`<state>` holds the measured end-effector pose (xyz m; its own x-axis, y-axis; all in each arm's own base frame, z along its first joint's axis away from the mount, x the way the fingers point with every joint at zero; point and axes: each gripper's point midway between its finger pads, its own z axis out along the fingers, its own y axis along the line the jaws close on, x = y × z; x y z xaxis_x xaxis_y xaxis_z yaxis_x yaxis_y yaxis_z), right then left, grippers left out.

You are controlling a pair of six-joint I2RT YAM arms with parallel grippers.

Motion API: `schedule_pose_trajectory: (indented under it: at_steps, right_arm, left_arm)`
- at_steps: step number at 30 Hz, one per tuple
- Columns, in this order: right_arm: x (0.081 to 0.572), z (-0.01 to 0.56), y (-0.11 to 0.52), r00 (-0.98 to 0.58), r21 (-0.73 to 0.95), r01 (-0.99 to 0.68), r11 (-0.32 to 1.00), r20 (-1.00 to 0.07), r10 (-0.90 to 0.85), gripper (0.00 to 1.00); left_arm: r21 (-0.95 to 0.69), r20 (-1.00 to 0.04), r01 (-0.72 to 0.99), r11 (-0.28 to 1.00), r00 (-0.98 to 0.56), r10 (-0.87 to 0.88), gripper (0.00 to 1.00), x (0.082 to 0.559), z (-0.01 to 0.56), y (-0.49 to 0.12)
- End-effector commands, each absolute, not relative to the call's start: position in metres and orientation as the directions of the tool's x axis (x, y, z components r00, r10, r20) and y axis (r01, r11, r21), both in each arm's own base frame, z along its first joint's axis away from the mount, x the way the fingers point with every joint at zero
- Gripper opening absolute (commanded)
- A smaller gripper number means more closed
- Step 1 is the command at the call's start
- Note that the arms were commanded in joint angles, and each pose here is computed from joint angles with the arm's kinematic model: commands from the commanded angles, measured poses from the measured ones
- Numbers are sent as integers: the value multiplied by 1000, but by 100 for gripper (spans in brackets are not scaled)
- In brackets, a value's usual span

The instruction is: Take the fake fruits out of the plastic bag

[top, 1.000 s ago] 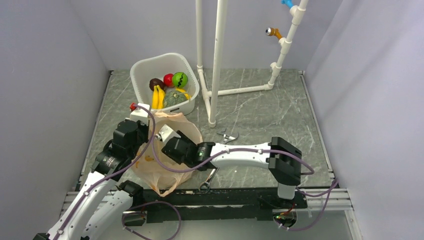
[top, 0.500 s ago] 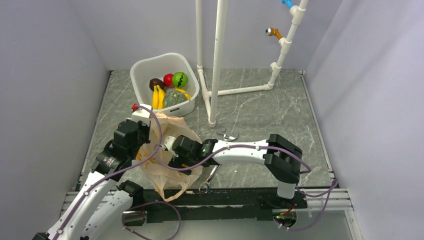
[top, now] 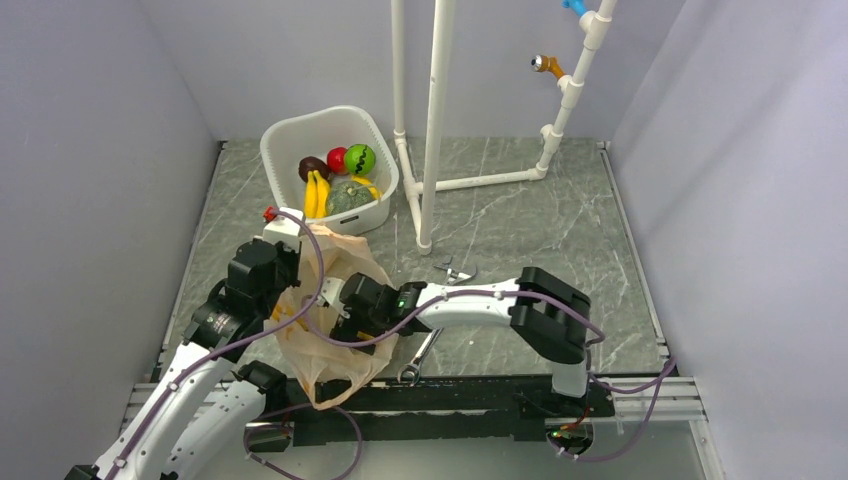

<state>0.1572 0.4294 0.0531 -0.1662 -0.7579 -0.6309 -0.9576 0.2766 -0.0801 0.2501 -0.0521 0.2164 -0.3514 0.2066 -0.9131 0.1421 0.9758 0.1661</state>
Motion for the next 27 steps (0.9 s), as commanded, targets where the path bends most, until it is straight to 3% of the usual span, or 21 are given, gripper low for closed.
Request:
schedule_pose_trajectory:
  at_steps: [1, 5, 9, 20, 27]
  right_arm:
    - [205, 31, 425, -216, -266, -844, 466, -626, -749, 96]
    - [228, 40, 417, -305, -295, -707, 643, -693, -653, 95]
    - [228, 54, 430, -298, -232, -701, 675, -764, -572, 87]
    - [220, 129, 440, -220, -138, -737, 661, -876, -428, 30]
    - [196, 173, 435, -242, 29, -788, 615, -933, -266, 6]
  left_arm:
    - [161, -923, 152, 975, -328, 204, 0, 254, 223, -56]
    - [162, -923, 155, 974, -327, 206, 0, 254, 223, -57]
    - [163, -920, 160, 974, -332, 208, 0, 255, 221, -58]
    - [167, -917, 155, 974, -339, 212, 0, 255, 220, -57]
    - [165, -918, 153, 974, -338, 209, 0, 255, 220, -56]
